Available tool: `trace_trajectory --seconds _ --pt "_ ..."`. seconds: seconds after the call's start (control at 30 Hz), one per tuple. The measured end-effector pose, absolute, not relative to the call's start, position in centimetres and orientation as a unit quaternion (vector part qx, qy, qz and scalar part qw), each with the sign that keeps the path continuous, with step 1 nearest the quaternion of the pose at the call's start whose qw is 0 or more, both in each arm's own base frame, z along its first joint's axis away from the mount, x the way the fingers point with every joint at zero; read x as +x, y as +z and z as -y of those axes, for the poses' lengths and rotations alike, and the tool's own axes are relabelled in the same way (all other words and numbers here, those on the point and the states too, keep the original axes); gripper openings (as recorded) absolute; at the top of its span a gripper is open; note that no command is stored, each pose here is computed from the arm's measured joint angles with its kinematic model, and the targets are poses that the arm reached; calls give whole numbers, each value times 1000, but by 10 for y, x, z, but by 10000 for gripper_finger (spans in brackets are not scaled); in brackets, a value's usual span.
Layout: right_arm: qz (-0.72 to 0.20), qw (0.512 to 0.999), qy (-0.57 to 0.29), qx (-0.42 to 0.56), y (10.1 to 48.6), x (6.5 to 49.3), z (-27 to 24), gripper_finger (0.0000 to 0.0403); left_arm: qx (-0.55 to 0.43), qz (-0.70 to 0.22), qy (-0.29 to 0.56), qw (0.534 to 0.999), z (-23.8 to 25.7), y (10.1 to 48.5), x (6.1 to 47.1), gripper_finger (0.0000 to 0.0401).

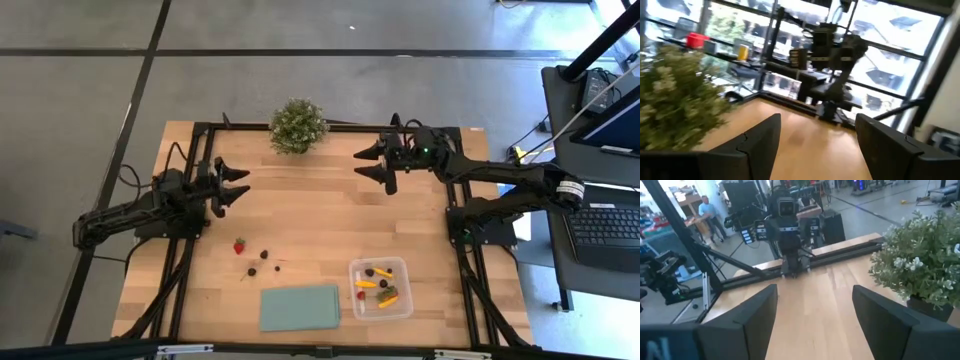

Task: Pick and placing Produce into tupperware
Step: Put the blackberry into the transparent bin

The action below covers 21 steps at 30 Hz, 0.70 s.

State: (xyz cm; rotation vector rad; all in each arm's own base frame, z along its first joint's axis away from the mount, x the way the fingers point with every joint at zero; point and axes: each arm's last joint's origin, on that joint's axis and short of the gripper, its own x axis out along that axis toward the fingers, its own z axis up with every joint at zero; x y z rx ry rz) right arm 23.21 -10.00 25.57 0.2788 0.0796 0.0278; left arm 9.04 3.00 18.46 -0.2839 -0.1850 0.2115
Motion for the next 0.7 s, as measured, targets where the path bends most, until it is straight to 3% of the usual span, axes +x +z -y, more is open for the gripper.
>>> trace_trajectory --seconds 0.13,0.47,0.7 --pt "-35 988 14 151 256 232 100 259 -144 57 86 984 -27 204 89 239" --pt "-34 982 13 186 257 232 100 259 -96 -205 82 970 -17 287 99 221" --pt "-35 980 12 197 257 232 100 259 -122 -396 32 909 2 280 151 212"
